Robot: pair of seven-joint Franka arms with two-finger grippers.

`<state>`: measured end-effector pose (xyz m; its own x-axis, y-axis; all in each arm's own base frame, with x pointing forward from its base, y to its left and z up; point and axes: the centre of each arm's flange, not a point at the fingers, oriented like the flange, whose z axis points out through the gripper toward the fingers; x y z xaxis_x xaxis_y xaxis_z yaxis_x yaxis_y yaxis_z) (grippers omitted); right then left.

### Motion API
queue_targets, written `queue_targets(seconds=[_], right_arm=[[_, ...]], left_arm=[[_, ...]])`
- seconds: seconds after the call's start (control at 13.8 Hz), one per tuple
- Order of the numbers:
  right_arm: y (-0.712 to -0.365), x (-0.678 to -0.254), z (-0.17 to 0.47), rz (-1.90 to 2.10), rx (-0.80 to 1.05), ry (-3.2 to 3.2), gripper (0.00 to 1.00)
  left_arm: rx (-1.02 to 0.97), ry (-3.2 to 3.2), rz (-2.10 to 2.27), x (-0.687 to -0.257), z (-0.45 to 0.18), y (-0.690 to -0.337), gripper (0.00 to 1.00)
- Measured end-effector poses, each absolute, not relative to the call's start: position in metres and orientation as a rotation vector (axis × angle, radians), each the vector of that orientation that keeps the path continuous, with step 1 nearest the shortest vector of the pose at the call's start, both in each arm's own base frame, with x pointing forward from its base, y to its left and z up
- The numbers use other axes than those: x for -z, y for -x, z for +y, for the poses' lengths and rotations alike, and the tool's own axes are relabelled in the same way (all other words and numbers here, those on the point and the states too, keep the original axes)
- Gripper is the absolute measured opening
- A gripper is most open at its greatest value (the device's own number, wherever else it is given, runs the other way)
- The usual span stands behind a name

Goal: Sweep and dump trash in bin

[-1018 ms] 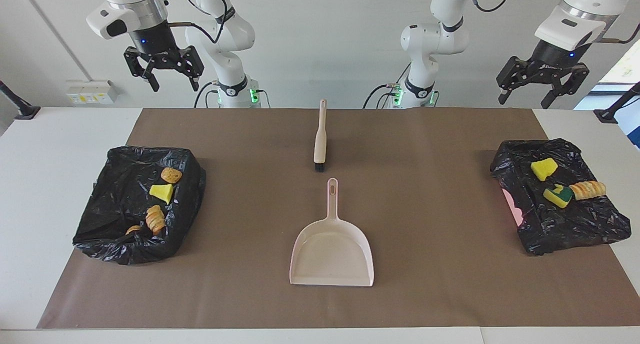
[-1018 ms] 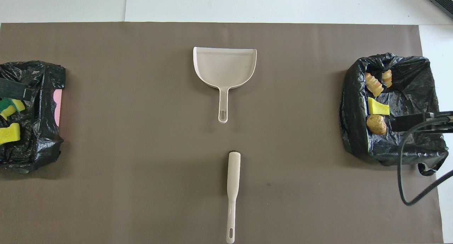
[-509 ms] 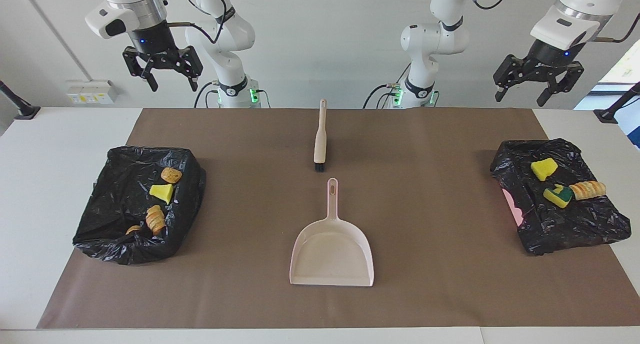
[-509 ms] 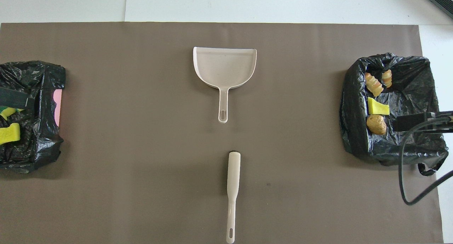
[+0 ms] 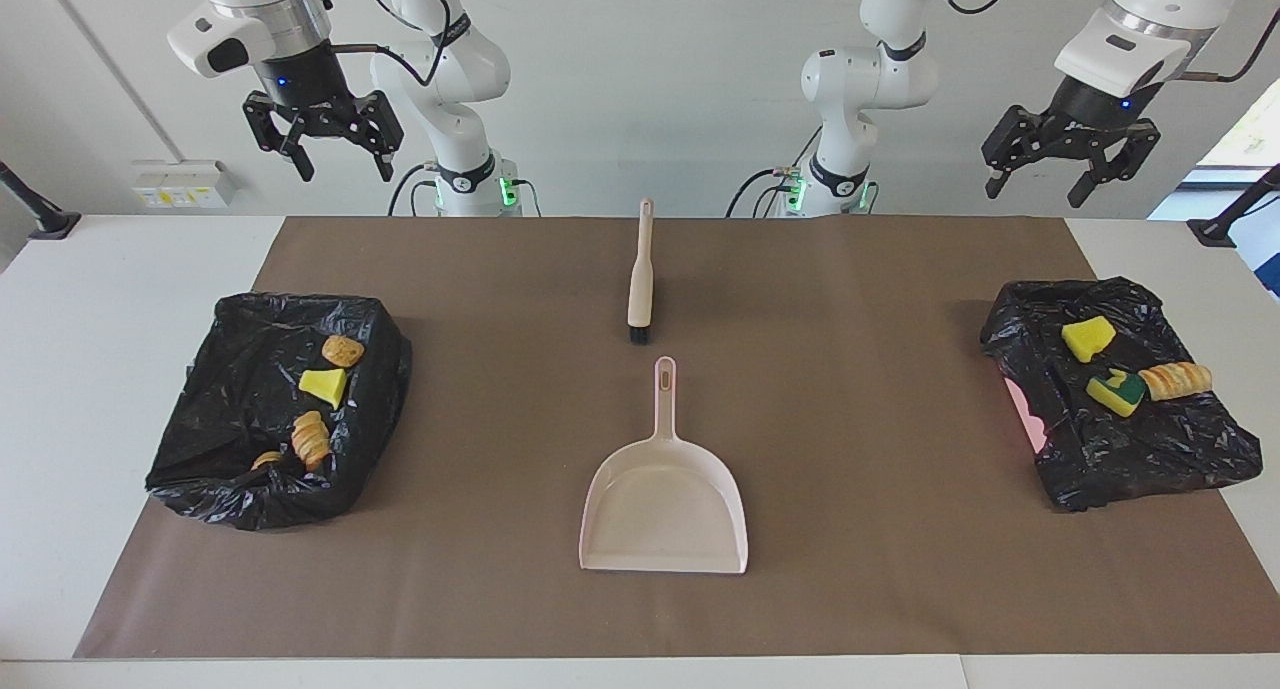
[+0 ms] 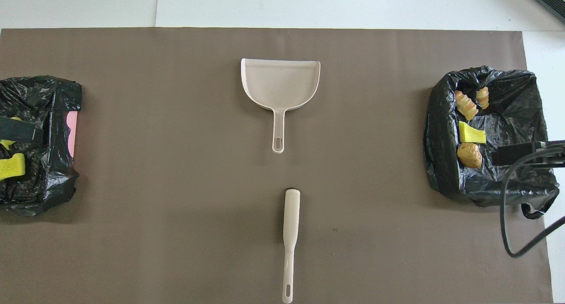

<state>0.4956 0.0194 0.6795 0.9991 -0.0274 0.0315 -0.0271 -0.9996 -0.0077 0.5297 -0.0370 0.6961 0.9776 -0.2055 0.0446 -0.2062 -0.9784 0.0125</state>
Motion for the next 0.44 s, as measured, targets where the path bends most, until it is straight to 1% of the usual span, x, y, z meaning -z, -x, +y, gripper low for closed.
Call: queue_targets(seconds=[0.44], right_arm=[[-0.4953,-0.6801,0.0185,0.045,0.051,3.133,1.0]], left_arm=[[-0.045,-3.117,-0.274,-0.6956,-0.0395,-0.527,1.0]])
